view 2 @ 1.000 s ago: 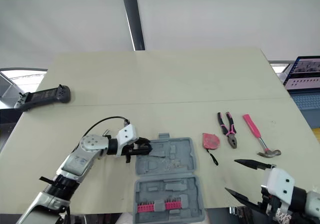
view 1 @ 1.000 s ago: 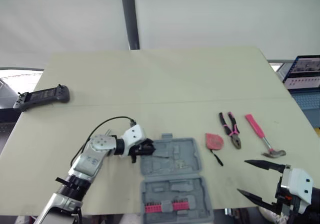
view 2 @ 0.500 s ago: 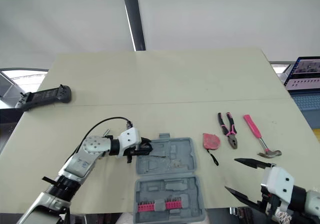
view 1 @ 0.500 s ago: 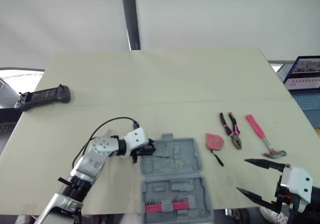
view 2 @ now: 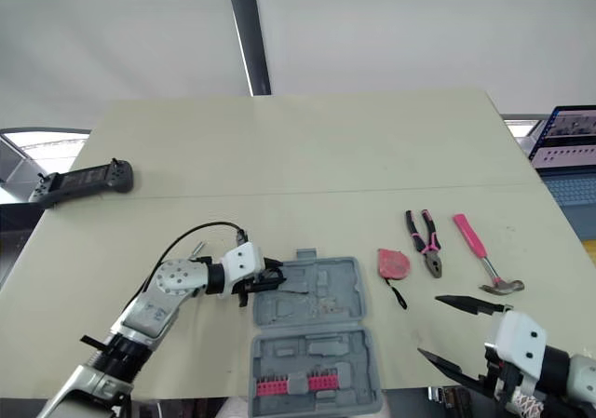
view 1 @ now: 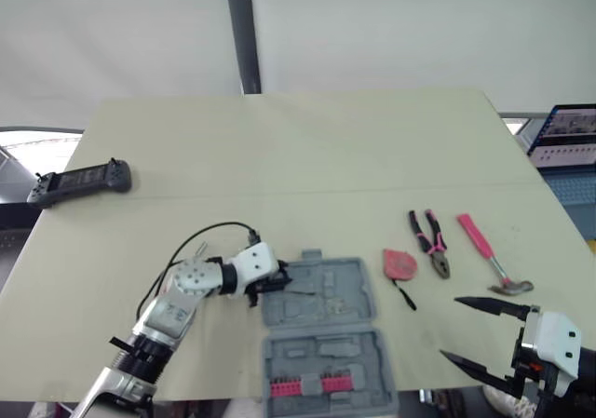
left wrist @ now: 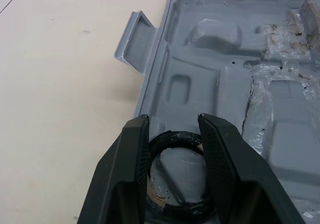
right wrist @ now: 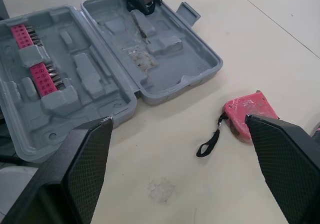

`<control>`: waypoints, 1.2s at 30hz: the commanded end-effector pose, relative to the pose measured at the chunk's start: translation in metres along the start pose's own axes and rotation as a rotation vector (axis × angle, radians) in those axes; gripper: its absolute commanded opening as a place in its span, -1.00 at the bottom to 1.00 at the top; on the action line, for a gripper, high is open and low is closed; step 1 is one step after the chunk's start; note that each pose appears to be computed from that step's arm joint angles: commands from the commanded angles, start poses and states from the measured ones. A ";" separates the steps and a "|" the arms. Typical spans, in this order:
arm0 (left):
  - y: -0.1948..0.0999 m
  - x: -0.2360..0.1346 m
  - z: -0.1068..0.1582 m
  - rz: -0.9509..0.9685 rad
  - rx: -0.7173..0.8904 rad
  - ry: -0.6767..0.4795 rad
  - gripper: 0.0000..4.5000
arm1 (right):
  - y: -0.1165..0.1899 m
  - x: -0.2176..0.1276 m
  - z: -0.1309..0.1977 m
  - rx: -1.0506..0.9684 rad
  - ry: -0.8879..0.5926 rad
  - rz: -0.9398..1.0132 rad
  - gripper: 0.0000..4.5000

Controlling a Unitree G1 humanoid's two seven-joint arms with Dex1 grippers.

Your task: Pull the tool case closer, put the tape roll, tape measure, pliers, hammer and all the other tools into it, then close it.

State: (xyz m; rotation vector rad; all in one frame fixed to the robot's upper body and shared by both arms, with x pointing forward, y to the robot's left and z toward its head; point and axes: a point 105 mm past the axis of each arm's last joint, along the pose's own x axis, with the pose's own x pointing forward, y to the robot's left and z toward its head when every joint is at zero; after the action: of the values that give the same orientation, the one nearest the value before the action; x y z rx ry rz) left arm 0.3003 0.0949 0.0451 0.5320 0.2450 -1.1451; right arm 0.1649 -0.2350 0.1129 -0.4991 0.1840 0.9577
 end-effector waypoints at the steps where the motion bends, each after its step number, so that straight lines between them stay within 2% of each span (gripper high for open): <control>1: -0.008 0.000 -0.022 -0.007 -0.101 0.048 -0.25 | -0.002 0.000 0.007 -0.025 -0.016 0.006 1.00; 5: 0.012 -0.009 0.009 0.063 -0.157 -0.113 -0.25 | -0.002 0.001 0.007 -0.026 -0.019 0.007 1.00; 6: 0.022 -0.016 0.028 0.090 -0.184 -0.192 -0.25 | -0.002 0.001 0.007 -0.026 -0.020 0.007 1.00; 9: 0.040 -0.042 0.066 0.123 -0.233 -0.336 -0.25 | -0.003 0.002 0.007 -0.026 -0.023 0.007 1.00; 14: 0.046 -0.087 0.078 0.201 -0.264 -0.371 -0.25 | -0.003 0.005 0.006 -0.015 -0.027 -0.003 1.00; 16: 0.039 -0.099 0.072 0.196 -0.301 -0.347 -0.25 | -0.003 0.007 0.006 -0.009 -0.028 -0.009 1.00; 19: 0.017 -0.119 0.049 0.155 -0.424 -0.314 -0.25 | -0.003 0.009 0.004 0.030 -0.020 -0.018 1.00; 22: -0.003 -0.129 0.031 0.186 -0.425 -0.234 0.11 | -0.002 0.012 0.004 0.071 -0.027 -0.037 1.00; 26: -0.042 -0.144 0.006 0.219 -0.456 -0.172 0.97 | 0.007 0.014 0.002 0.109 -0.015 -0.013 1.00; 32: -0.074 -0.160 -0.010 0.296 -0.472 -0.142 0.97 | 0.014 0.016 -0.006 0.131 0.002 0.004 1.00; 36: -0.119 -0.182 -0.022 0.302 -0.485 -0.094 0.97 | 0.016 0.012 -0.022 0.151 0.059 -0.001 1.00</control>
State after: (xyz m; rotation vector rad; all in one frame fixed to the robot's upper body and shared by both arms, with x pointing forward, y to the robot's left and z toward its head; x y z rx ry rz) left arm 0.1299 0.2128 0.0670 0.0127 0.3707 -0.7631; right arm 0.1622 -0.2264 0.0864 -0.3802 0.3015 0.9275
